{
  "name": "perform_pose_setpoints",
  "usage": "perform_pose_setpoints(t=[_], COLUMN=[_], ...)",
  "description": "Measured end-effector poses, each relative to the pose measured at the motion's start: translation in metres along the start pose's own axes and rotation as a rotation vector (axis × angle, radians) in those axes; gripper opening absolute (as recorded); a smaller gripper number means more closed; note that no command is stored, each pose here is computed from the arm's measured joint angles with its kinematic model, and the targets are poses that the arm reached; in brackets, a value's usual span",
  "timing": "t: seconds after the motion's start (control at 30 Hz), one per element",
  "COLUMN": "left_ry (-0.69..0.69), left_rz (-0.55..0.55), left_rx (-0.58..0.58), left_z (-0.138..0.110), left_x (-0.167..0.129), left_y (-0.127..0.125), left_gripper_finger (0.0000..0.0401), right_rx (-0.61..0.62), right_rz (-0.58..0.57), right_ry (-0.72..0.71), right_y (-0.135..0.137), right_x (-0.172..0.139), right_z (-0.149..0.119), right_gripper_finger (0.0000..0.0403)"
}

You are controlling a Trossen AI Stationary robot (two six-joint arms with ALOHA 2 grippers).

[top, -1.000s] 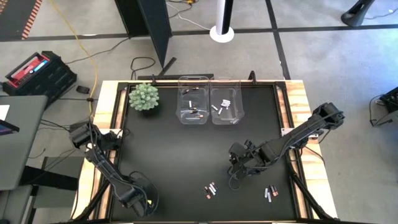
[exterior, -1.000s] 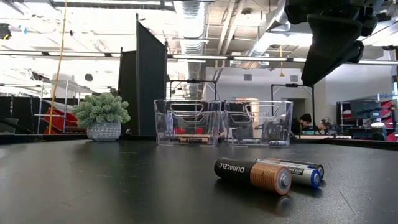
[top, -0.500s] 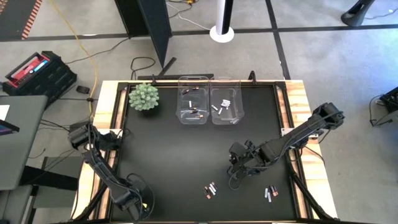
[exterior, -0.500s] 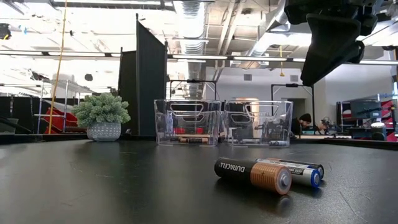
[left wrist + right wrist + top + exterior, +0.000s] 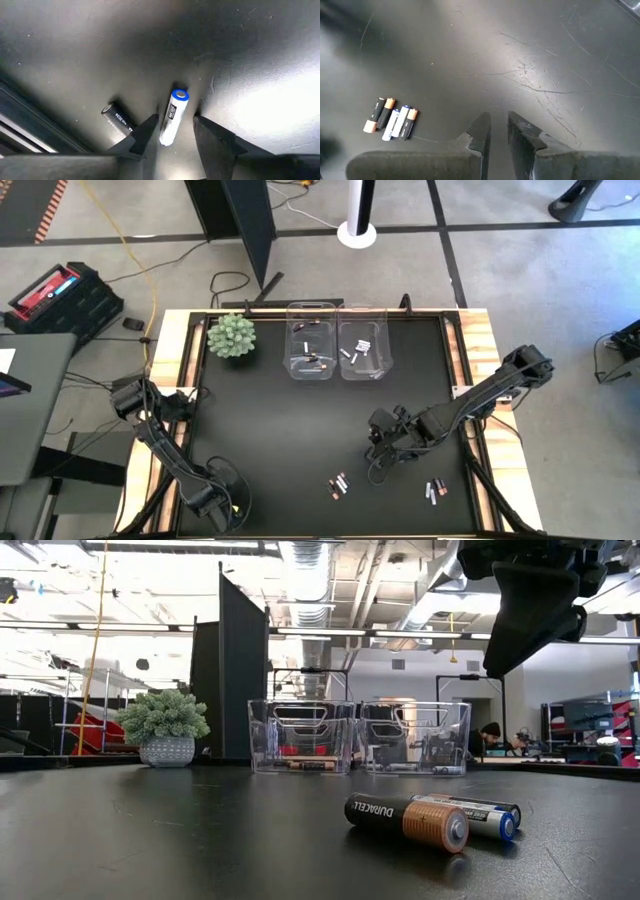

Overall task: Sort batteries
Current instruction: Put the white battery into the right transparent bin

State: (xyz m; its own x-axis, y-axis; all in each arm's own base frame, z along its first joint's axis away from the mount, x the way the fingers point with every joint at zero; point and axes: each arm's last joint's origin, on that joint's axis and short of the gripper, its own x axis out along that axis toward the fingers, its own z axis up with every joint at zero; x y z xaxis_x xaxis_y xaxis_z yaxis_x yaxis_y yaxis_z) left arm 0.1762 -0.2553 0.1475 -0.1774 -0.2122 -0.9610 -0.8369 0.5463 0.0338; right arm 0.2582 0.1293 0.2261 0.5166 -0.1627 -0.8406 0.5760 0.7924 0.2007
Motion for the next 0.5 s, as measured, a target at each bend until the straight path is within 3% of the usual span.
perform_pose_setpoints(t=[0.3,0.5], left_ry=[-0.004,-0.003], left_rz=[-0.010,-0.010], left_rx=[-0.016,-0.049], left_z=[0.0001,0.0001], left_x=[-0.0001,-0.0001], left_y=[-0.0009,-0.0010], left_gripper_finger=[0.0056,0.0039], right_rx=[-0.006,-0.010], right_rz=[0.000,0.000], right_ry=[0.000,0.000], right_y=[0.0000,0.0000], right_x=[0.0000,0.0000], right_z=[0.0000,0.0000], right_gripper_finger=[0.0081,0.0081])
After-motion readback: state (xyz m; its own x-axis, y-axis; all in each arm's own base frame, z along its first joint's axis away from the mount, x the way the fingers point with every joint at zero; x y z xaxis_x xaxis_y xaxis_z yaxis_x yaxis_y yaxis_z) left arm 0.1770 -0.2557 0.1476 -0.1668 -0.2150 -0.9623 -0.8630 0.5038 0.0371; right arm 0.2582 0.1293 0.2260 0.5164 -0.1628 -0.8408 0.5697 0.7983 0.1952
